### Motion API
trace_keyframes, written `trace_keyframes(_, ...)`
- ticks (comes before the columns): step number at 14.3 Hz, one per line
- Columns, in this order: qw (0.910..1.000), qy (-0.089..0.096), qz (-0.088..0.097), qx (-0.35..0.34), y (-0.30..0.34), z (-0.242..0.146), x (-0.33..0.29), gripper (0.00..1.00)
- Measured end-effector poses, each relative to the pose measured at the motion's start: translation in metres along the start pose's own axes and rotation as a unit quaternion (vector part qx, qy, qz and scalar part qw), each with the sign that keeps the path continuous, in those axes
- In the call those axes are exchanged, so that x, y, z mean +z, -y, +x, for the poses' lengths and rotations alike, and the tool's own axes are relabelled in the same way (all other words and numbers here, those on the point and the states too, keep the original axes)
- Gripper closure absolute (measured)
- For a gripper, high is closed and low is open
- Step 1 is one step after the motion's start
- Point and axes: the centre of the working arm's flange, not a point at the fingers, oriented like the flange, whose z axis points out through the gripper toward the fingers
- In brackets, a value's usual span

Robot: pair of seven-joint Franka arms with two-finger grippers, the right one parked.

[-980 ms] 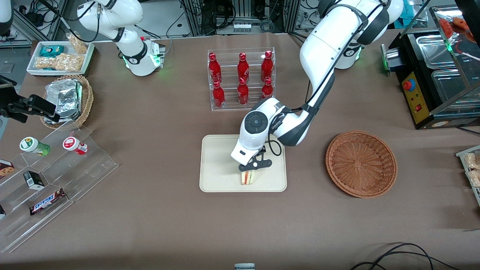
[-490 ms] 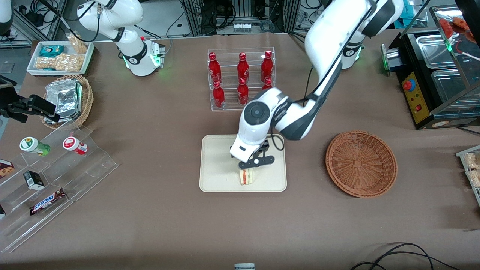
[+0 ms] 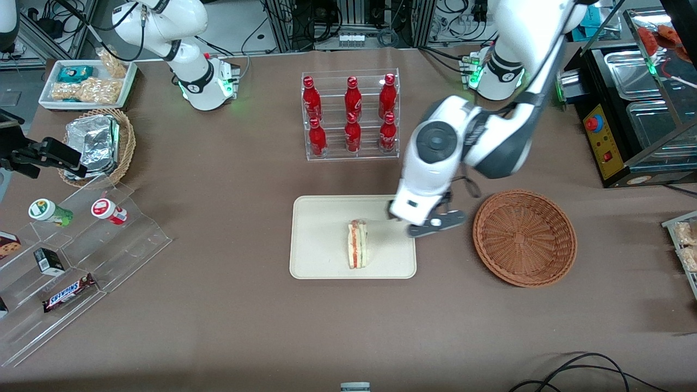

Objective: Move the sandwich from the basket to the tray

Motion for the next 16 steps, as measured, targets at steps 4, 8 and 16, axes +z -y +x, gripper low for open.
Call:
trace_keyframes(4,0.9996,0.020,0.022,-0.004,0.073,0.037,0.009,0.00)
trace_keyframes(8,0.9986,0.036,0.035,0.014,0.139,0.056,0.001,0.00)
trace_keyframes(16,0.9937,0.029,0.016,0.107,0.232,0.058,-0.084,0.00)
